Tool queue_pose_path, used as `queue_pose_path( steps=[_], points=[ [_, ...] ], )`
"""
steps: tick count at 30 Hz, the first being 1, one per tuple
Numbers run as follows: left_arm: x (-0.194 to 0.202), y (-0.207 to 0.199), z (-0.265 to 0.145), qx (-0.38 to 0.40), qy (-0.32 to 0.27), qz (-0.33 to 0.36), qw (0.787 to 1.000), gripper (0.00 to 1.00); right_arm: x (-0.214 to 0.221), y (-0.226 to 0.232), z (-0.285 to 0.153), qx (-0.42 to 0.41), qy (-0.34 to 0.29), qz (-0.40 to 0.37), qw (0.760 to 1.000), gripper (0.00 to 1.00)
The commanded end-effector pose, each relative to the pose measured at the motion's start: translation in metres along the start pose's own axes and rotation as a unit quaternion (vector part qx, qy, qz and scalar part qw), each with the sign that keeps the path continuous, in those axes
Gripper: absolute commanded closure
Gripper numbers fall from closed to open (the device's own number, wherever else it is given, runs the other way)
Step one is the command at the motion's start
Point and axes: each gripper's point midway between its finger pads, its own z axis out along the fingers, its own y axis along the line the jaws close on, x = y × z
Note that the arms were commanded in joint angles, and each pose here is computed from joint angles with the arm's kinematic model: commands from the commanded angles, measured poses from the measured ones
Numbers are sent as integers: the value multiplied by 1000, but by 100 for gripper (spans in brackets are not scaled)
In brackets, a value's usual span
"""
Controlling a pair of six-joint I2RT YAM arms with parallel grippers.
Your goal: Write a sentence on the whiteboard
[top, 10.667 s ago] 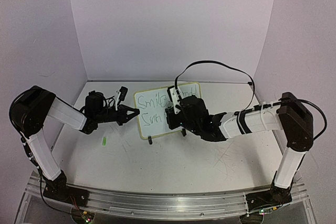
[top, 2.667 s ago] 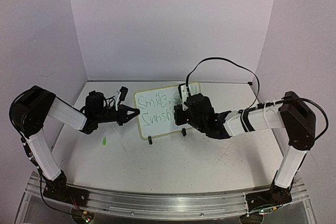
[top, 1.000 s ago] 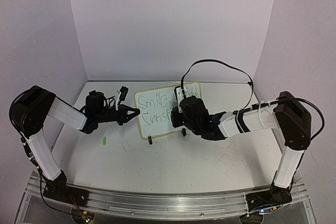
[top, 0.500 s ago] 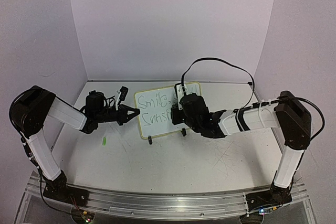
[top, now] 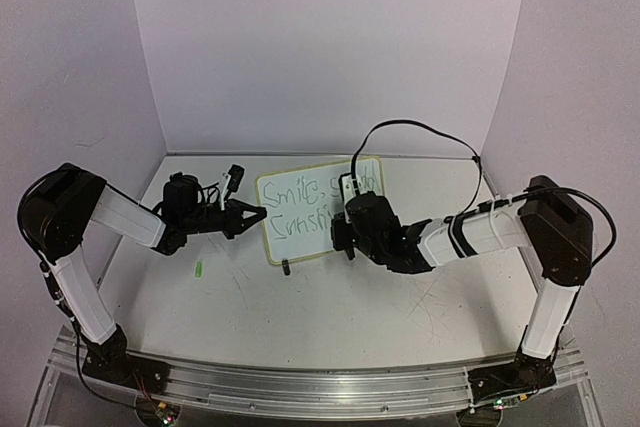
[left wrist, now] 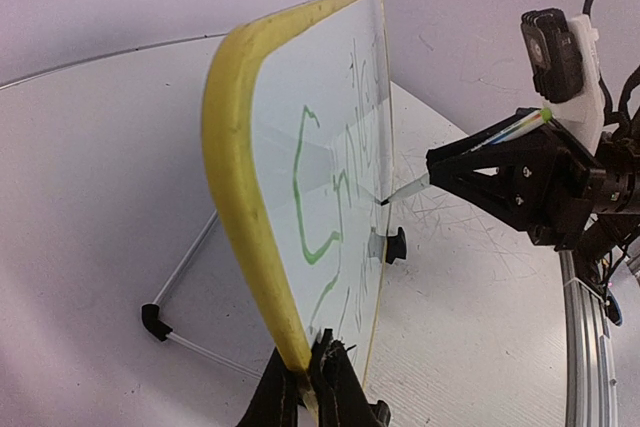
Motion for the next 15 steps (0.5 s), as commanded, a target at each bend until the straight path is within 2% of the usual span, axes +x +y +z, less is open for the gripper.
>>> queue_pose_path(
  steps=[1,5,10,15],
  points=[
    [36,28,-1,-64,54,12,996,100,14,-4,3,11,12,9,1000,100],
    [36,28,-1,-65,54,11,996,100,-3,3,2,-3,-3,12,1000,100],
    [36,28,-2,-65,54,12,996,100,-45,8,-17,-25,-46,35,998,100],
    [36,28,-1,-64,54,12,996,100,-46,-4,-14,-13,-46,37,998,100]
  ],
)
